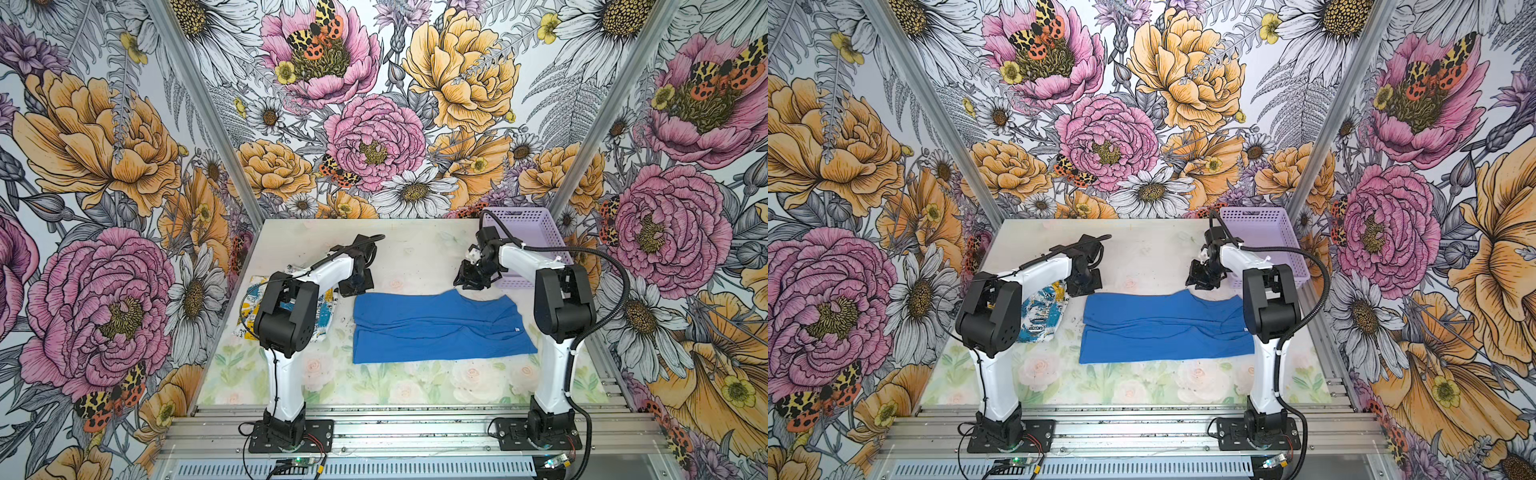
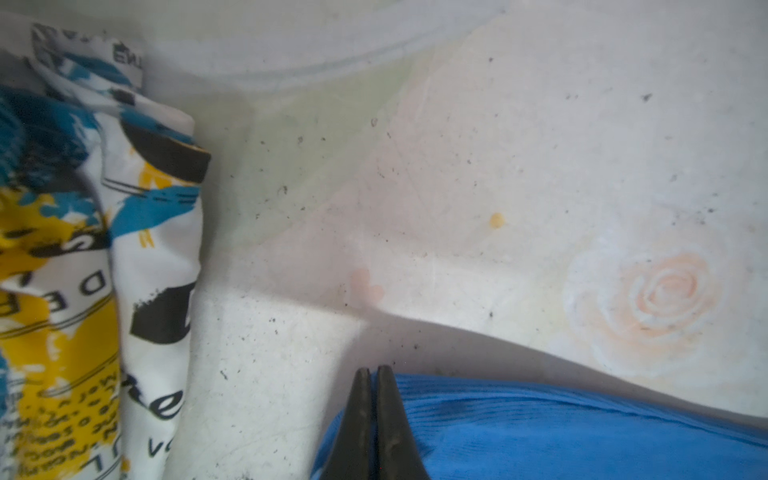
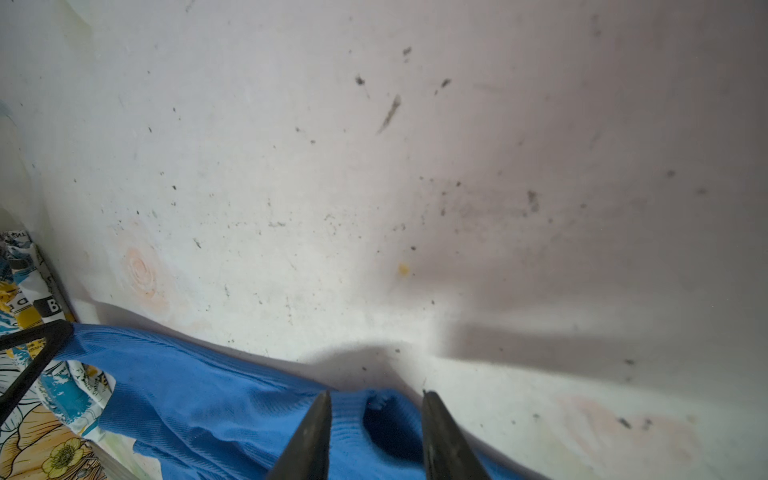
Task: Fold and stack the mixed laundry pile
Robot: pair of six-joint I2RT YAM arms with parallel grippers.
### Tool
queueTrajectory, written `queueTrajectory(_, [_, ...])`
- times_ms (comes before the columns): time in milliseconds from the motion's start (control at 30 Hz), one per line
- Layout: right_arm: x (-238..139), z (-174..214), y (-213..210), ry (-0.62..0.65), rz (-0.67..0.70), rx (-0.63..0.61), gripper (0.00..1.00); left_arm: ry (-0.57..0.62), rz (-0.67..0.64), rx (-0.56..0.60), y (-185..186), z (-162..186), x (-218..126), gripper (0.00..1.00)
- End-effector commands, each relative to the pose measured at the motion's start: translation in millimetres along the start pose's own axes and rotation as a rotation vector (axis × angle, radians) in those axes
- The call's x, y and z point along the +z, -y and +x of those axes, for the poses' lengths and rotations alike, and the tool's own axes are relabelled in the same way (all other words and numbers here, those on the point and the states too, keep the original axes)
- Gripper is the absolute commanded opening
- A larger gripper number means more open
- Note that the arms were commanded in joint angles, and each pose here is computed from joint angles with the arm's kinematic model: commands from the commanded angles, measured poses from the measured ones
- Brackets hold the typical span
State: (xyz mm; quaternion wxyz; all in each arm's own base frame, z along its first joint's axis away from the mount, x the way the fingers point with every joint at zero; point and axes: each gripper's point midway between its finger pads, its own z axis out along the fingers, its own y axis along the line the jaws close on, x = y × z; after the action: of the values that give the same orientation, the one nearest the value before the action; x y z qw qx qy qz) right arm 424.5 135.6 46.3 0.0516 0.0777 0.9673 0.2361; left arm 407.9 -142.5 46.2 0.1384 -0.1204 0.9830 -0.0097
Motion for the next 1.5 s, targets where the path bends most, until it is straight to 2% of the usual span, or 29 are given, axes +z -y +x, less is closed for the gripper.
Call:
queueTrajectory(0, [5,1,-11,-0.009,-0.049,0.004,0.35,0.028,0.016,-0.017,3,-11,-6,0.0])
queueTrajectory(533, [18,9,-12,-0.055,-0.06,0.035,0.22,0.023,0.013,-0.011,2,-11,-3,0.0])
queueTrajectory(833, [-5,-7,-16,0.037,-0.035,0.01,0.0,0.036,0.025,-0.024,3,-17,-3,0.0])
queueTrajectory(1033, [-25,-19,-18,0.095,-0.045,0.006,0.0,0.052,0.041,-0.034,5,-27,-5,0.0])
queueTrajectory(1467, [-41,-18,-6,0.134,-0.025,0.009,0.0,0.069,0.054,-0.054,4,-37,1,0.0])
